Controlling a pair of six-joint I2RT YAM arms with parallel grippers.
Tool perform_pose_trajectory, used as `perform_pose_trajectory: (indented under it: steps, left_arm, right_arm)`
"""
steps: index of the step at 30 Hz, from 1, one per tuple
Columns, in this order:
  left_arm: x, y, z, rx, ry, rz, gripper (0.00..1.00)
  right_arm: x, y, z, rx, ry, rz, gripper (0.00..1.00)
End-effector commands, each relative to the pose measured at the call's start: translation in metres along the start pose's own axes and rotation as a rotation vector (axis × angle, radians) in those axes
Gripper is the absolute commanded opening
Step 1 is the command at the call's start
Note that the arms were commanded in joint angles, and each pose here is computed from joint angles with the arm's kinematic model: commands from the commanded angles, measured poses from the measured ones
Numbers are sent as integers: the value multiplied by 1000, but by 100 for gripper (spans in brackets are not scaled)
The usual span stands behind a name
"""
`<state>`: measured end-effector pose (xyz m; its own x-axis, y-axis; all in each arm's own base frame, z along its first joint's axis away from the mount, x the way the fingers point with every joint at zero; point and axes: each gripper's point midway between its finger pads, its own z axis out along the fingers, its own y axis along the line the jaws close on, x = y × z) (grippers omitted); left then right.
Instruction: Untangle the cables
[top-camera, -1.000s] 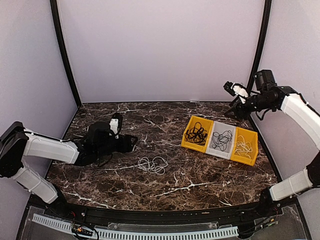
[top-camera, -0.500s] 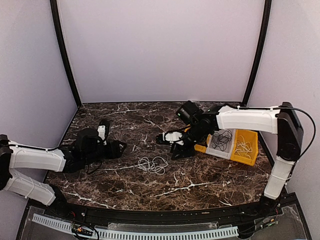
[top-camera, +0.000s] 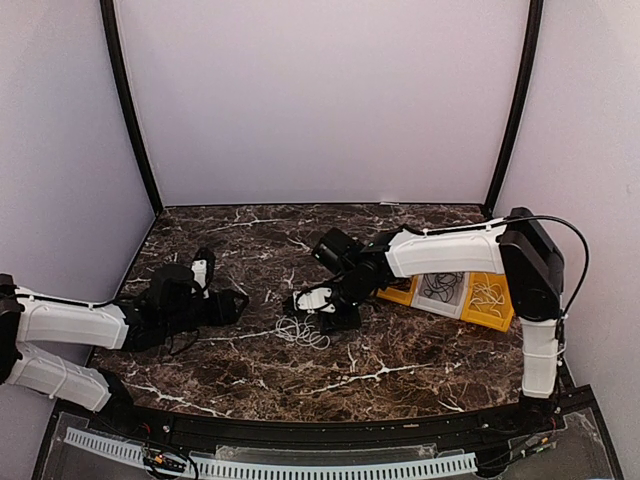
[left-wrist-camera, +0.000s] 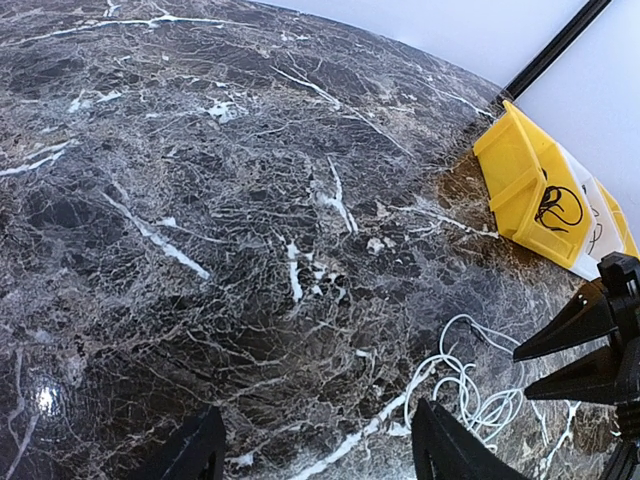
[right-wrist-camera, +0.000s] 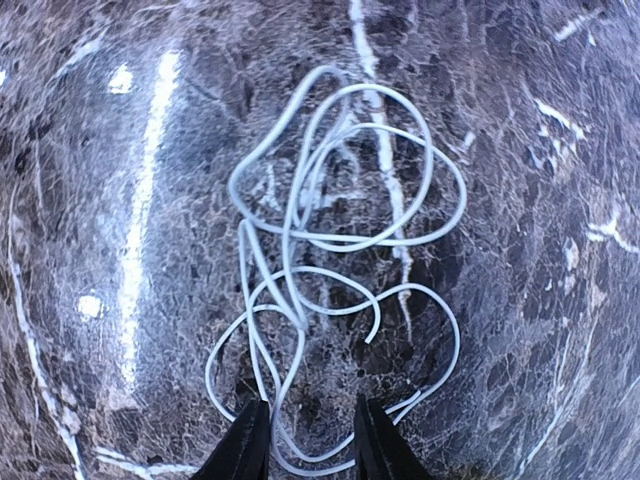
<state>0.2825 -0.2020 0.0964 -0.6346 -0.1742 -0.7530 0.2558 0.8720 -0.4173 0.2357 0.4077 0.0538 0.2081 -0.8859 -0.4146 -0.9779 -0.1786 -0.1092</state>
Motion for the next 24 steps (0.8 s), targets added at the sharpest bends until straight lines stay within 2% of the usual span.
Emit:
perform_pose_trajectory:
  steps: [1, 4, 13, 18, 22, 24]
  left_arm:
    - [0, 1, -3, 9, -9, -9, 66]
    - [0, 1, -2, 9, -9, -6, 67]
    - [-1, -3, 1, 22, -2, 1, 66]
    - [-3, -7, 1, 38, -3, 2, 66]
    - [-5, -26, -4, 150, -13, 36, 67]
    - [-13, -53, -18, 301, -80, 69, 68]
  right_arm:
    - [-7, -6, 3, 16, -6, -10, 25]
    - [-7, -6, 6, 10, 0, 1, 15]
    - [1, -7, 10, 19, 33, 21, 16]
    - [-8, -9, 2, 20, 6, 45, 2]
    - [-26, -10, -24, 24, -45, 61, 0]
    - [-38, -12, -43, 30, -84, 76, 0]
